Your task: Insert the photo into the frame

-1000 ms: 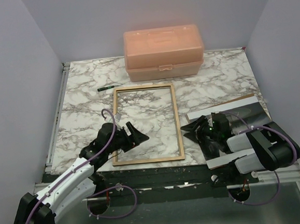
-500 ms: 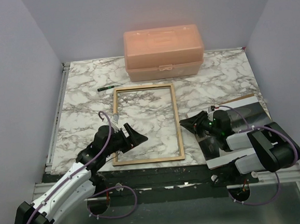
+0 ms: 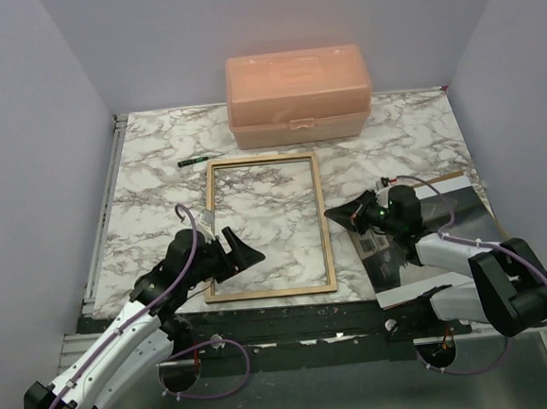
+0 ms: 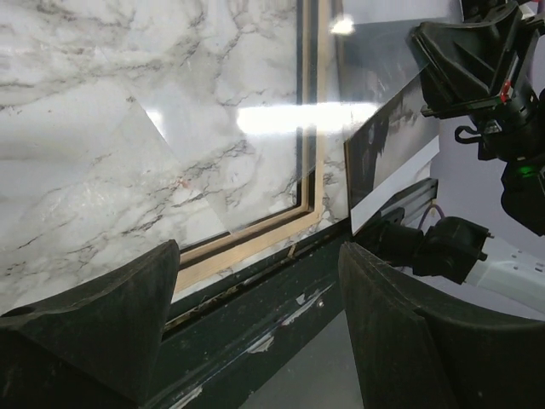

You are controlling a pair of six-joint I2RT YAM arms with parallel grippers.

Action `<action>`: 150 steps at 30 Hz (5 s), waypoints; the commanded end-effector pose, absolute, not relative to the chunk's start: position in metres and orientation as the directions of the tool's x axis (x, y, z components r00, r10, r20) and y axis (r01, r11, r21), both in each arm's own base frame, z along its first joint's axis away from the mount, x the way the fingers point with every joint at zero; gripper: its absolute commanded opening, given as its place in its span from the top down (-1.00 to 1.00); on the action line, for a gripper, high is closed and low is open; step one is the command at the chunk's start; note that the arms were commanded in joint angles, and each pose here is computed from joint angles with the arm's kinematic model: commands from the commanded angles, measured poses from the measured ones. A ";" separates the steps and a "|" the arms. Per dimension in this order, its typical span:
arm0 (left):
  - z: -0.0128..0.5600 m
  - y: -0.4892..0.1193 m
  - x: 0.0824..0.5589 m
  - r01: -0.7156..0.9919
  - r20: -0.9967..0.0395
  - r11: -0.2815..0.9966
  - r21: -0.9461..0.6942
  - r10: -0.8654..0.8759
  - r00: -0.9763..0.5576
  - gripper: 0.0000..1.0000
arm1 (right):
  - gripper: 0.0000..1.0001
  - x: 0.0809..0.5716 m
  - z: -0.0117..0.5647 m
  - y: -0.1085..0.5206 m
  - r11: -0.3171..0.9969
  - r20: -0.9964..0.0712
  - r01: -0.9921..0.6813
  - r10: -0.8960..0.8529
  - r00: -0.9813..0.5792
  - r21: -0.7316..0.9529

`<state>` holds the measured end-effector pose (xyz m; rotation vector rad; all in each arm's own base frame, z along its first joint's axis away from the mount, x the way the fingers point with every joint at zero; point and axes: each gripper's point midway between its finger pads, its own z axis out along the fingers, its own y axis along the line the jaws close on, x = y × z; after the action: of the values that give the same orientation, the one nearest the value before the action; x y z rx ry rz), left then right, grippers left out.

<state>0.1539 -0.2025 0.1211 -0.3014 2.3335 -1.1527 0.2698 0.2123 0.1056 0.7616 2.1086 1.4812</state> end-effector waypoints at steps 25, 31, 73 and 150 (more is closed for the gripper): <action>0.181 -0.177 0.156 0.080 -0.484 0.729 -0.680 -0.365 -0.796 -0.51 | 0.92 0.200 0.092 0.205 0.661 -0.133 -0.061 0.058 -0.989 0.748; 0.162 -0.177 0.157 0.062 -0.466 0.764 -0.642 -0.325 -0.823 -0.51 | 0.69 0.235 0.060 0.182 0.821 -0.144 -0.007 0.092 -0.985 0.571; 0.139 -0.192 0.153 0.043 -0.398 0.686 -0.726 -0.368 -0.840 -0.50 | -0.28 0.240 0.077 0.194 0.365 -0.116 0.138 0.593 -0.797 0.921; 0.045 -0.072 0.173 -0.410 -0.382 0.898 -0.163 -0.440 -0.813 -0.42 | 0.99 0.241 0.275 0.169 0.629 -0.476 -0.106 0.456 -0.752 0.770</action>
<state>0.1595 -0.0727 0.0551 -0.6479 2.6531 -0.0685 0.2514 0.1678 0.2529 0.3052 2.1904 1.0553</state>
